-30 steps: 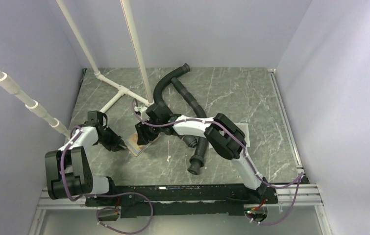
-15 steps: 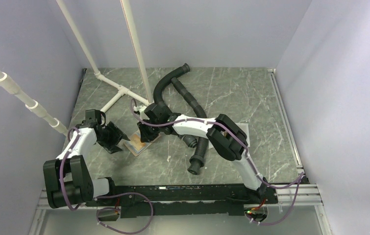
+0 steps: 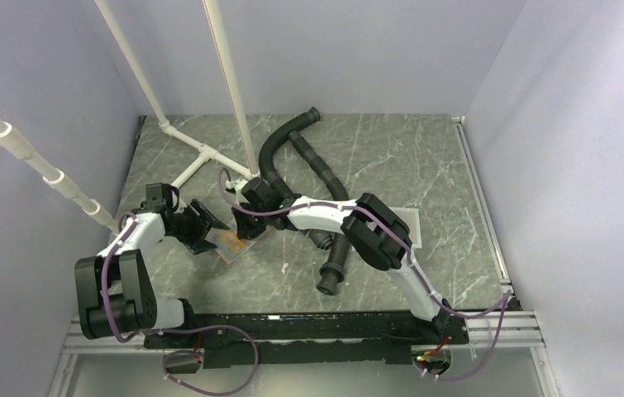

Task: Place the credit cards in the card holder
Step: Insert the credit card into the card holder.

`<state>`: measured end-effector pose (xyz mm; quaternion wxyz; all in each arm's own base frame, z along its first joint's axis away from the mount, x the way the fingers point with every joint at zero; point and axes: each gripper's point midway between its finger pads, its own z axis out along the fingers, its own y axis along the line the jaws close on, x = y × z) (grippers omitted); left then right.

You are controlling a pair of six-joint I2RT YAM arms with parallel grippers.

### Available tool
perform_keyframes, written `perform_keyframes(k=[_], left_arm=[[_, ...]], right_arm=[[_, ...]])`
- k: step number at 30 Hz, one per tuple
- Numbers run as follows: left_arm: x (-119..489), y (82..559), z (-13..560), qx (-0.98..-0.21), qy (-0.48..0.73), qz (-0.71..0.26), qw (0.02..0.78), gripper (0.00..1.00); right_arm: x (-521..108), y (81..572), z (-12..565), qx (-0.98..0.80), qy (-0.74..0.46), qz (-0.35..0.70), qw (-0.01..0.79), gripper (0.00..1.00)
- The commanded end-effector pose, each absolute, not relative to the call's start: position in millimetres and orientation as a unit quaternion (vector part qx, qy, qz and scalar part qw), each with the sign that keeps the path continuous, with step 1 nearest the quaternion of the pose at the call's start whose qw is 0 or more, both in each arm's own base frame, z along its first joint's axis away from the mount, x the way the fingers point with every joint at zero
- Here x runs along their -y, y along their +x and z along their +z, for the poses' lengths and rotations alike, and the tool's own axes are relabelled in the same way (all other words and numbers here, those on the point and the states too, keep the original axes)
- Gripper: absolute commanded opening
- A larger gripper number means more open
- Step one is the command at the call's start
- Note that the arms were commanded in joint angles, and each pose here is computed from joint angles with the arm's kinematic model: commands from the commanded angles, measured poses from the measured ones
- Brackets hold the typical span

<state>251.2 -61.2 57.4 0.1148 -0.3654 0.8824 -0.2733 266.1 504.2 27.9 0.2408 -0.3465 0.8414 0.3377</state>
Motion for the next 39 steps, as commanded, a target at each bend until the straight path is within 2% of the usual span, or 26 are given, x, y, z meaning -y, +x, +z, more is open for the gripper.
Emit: perform_keyframes(k=[1,9,31,39], left_arm=[[68.4,263.7,56.4,-0.876,-0.352,-0.306,0.123,0.69],[65.5,264.5,53.3,-0.875,-0.358,-0.299,0.132,0.72],[67.1,275.7,51.9,-0.869,-0.349,-0.316,0.156,0.66],[65.6,268.4,55.5,-0.872,-0.363,-0.301,0.134,0.72]], right_arm=[[-501.3,275.2,17.0,-0.849,-0.328,0.330,0.250,0.08],[-501.1,277.3,19.8,-0.847,-0.324,0.339,0.249,0.06],[-504.4,274.4,16.2,-0.845,-0.329,0.347,0.239,0.03],[-505.4,275.0,17.0,-0.844,-0.332,0.346,0.240,0.02]])
